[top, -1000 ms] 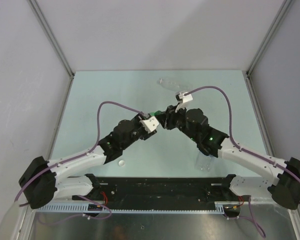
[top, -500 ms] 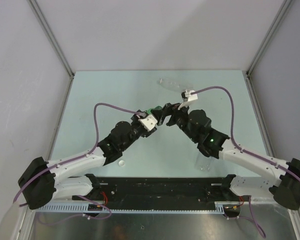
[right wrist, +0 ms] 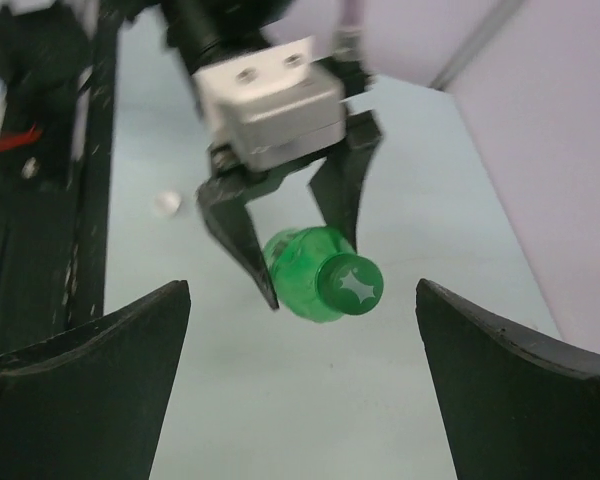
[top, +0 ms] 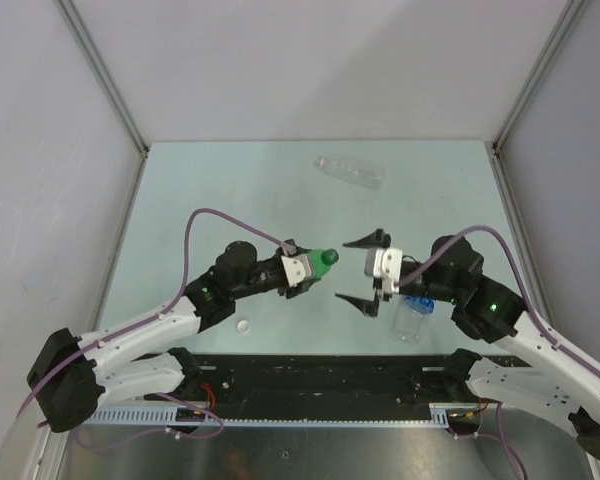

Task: Screw on the bottle caps
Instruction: Screw the bottle cap onto the plastic bottle.

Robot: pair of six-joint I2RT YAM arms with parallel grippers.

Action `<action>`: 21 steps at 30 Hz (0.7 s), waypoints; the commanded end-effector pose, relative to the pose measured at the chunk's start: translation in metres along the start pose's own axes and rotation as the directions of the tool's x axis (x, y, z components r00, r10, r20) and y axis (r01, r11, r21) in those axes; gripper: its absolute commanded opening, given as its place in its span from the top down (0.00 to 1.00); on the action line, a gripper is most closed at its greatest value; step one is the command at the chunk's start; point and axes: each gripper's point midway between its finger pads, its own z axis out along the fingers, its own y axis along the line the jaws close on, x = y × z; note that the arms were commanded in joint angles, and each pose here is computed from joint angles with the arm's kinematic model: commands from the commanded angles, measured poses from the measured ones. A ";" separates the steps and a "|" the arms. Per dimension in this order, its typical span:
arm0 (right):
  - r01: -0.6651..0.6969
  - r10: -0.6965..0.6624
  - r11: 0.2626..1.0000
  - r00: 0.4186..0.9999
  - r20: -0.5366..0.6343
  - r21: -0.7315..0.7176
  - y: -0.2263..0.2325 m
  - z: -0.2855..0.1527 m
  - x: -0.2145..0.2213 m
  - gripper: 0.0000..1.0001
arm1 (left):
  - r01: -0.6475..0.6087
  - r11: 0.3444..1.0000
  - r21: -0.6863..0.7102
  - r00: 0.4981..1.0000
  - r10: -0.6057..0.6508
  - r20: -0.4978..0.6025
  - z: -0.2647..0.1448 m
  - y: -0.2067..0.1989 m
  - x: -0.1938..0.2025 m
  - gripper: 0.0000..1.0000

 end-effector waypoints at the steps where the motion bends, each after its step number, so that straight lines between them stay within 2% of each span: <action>1: 0.192 -0.200 0.946 0.980 -0.004 -0.260 0.047 -0.022 0.017 0.01 | -0.067 0.966 0.248 0.996 0.050 0.071 -0.012 -0.037 -0.023 1.00; 5: 0.214 -0.216 0.928 0.976 0.028 -0.303 0.056 -0.023 0.015 0.02 | -0.077 0.954 0.291 0.995 0.054 0.088 -0.017 -0.046 -0.025 1.00; 11: 0.177 -0.185 0.948 0.983 -0.007 -0.265 0.044 -0.007 0.021 0.05 | -0.085 0.943 0.321 0.993 0.054 0.106 -0.019 -0.051 -0.028 1.00; 15: 0.147 -0.151 0.954 0.988 0.003 -0.261 0.043 0.002 0.019 0.13 | -0.082 0.943 0.322 0.993 0.050 0.105 -0.019 -0.051 -0.029 1.00; 21: 0.121 -0.120 0.953 0.993 0.022 -0.278 0.047 0.005 0.014 0.33 | -0.081 0.946 0.313 0.993 0.051 0.103 -0.019 -0.050 -0.029 1.00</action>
